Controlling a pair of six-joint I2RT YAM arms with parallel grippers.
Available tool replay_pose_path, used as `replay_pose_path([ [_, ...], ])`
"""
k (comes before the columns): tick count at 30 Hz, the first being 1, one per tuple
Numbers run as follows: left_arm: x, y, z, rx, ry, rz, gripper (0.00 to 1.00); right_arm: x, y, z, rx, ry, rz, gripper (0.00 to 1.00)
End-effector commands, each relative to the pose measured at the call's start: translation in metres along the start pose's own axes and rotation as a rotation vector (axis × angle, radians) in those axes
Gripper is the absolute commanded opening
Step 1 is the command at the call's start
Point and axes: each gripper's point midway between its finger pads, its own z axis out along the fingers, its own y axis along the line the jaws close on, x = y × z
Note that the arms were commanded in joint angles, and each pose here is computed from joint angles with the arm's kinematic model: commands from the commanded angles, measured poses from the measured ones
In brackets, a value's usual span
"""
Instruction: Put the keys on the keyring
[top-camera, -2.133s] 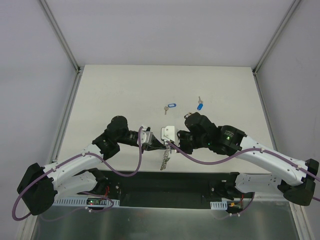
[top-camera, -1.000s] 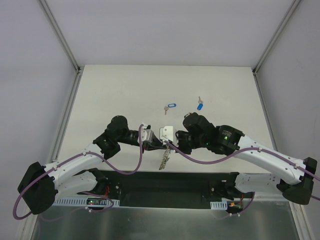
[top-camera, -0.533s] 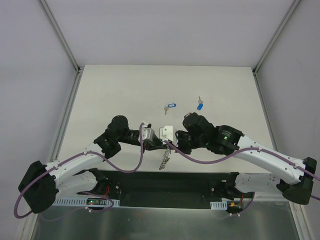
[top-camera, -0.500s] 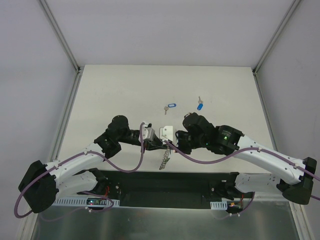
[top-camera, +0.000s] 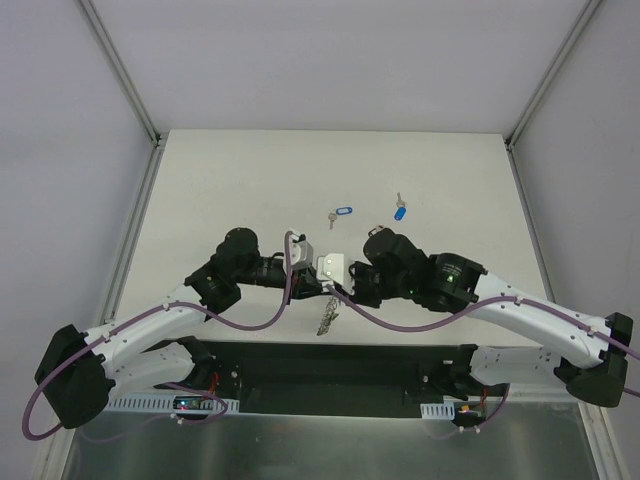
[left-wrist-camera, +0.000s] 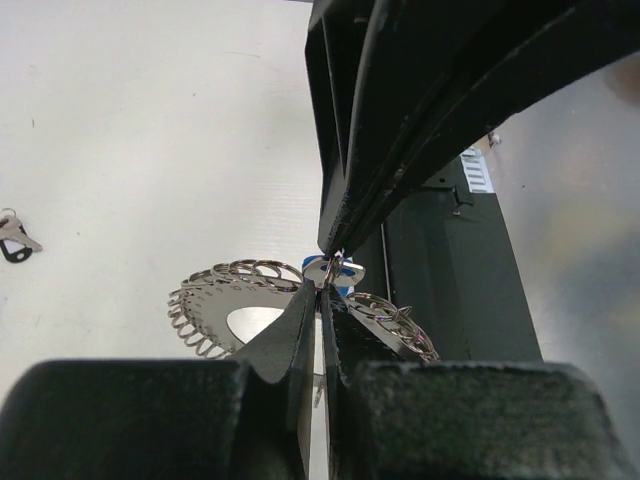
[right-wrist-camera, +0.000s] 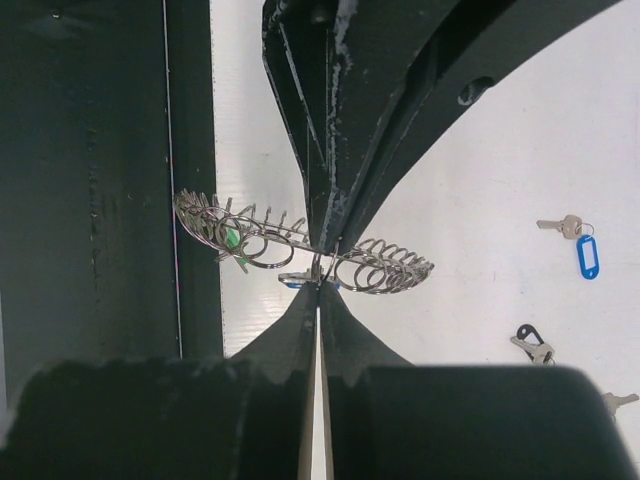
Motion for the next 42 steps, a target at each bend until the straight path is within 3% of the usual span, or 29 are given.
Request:
replay_pose_path([
  [1,-0.042,0.007,-0.001,-0.066,-0.095,-0.003,0.00,-0.005,0.005,-0.006,0.005,-0.010,-0.030,0.03],
  [18,-0.062,0.013,-0.006,-0.137,-0.239,-0.026,0.00,0.005,-0.001,0.001,0.098,0.052,-0.069,0.03],
  [30,-0.068,0.013,-0.016,-0.173,-0.449,0.007,0.00,-0.002,-0.012,0.005,0.169,0.009,-0.035,0.01],
  [39,-0.065,0.013,-0.017,-0.176,-0.487,0.021,0.00,-0.007,-0.014,0.006,0.172,0.012,-0.037,0.01],
  [42,-0.062,0.013,-0.018,-0.182,-0.482,0.022,0.04,-0.007,-0.017,0.002,0.183,0.019,-0.039,0.01],
])
